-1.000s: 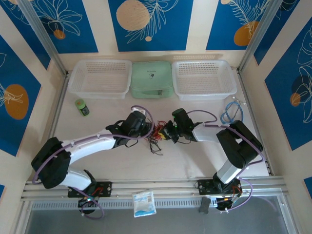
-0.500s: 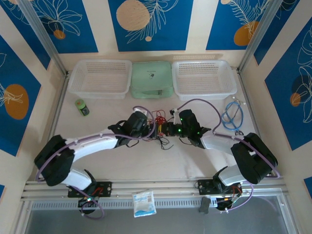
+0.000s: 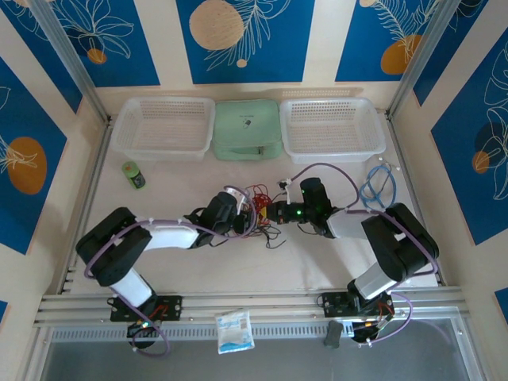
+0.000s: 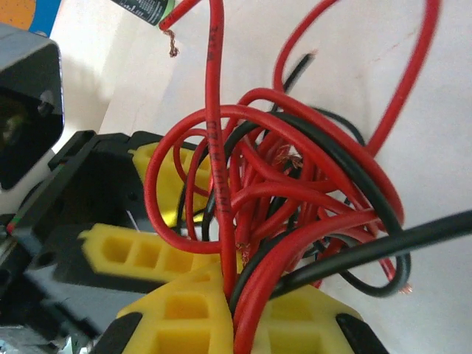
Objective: Untangle the cables
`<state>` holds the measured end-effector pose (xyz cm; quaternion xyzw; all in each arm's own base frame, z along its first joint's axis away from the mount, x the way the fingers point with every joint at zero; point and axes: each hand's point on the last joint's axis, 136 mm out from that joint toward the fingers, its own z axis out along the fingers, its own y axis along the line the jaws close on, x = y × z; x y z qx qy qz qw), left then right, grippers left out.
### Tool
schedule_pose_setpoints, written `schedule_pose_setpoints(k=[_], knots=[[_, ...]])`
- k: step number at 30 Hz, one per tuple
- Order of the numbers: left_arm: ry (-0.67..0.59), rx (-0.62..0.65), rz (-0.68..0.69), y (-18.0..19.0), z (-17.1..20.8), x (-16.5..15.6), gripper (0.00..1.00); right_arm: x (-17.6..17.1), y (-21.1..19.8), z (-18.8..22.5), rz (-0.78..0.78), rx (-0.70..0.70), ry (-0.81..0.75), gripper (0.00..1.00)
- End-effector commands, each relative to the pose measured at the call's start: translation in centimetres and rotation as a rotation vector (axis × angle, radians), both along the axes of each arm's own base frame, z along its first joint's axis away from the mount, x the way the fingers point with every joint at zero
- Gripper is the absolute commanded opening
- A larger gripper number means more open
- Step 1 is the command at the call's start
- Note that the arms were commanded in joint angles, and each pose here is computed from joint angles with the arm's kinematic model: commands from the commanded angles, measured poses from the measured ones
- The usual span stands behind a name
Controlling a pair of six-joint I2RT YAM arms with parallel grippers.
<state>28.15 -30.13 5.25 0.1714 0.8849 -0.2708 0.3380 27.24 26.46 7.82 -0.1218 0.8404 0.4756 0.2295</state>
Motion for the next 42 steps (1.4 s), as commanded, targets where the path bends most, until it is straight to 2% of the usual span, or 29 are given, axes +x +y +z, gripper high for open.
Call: schedule_pose_setpoints(k=[1, 4, 5, 13, 20, 25, 27, 34, 37, 42], knots=[[0.007, -0.02, -0.032, -0.5, -0.7, 0.8, 0.28, -0.1, 0.4, 0.0, 0.02, 0.04, 0.025, 0.0], [0.012, -0.011, -0.015, 0.0, -1.2, 1.5, 0.01, 0.2, -0.2, -1.1, -0.039, 0.003, 0.079, 0.0], [0.01, -0.008, 0.0, 0.4, -1.2, 1.6, 0.0, 0.4, -0.5, -1.6, -0.068, -0.019, 0.096, 0.0], [0.007, 0.103, 0.182, 6.4, -1.3, 1.7, 0.0, 0.1, -6.0, -4.1, -0.328, -0.321, 0.233, 0.0], [0.066, 0.088, 0.197, 6.9, -2.7, 0.6, 0.0, -1.6, -6.9, -5.5, -0.375, -0.455, 0.337, 0.21], [0.078, 0.093, 0.205, 7.0, -2.8, 0.5, 0.0, -2.2, -7.8, -4.7, -0.419, -0.556, 0.372, 0.28], [0.076, 0.086, 0.205, 7.0, -2.4, 0.5, 0.0, -2.3, -7.9, -3.3, -0.424, -0.572, 0.366, 0.34], [0.081, 0.042, 0.195, 6.5, -1.7, 0.2, 0.0, -2.5, -5.6, 3.3, -0.404, -0.504, 0.301, 0.76], [0.091, 0.033, 0.183, 6.2, -1.9, 0.1, 0.0, -1.3, -4.4, 4.1, -0.394, -0.486, 0.303, 0.82], [0.098, 0.025, 0.176, 6.0, -2.1, 0.0, 0.0, 2.0, -2.4, 2.6, -0.357, -0.523, 0.294, 0.83]])
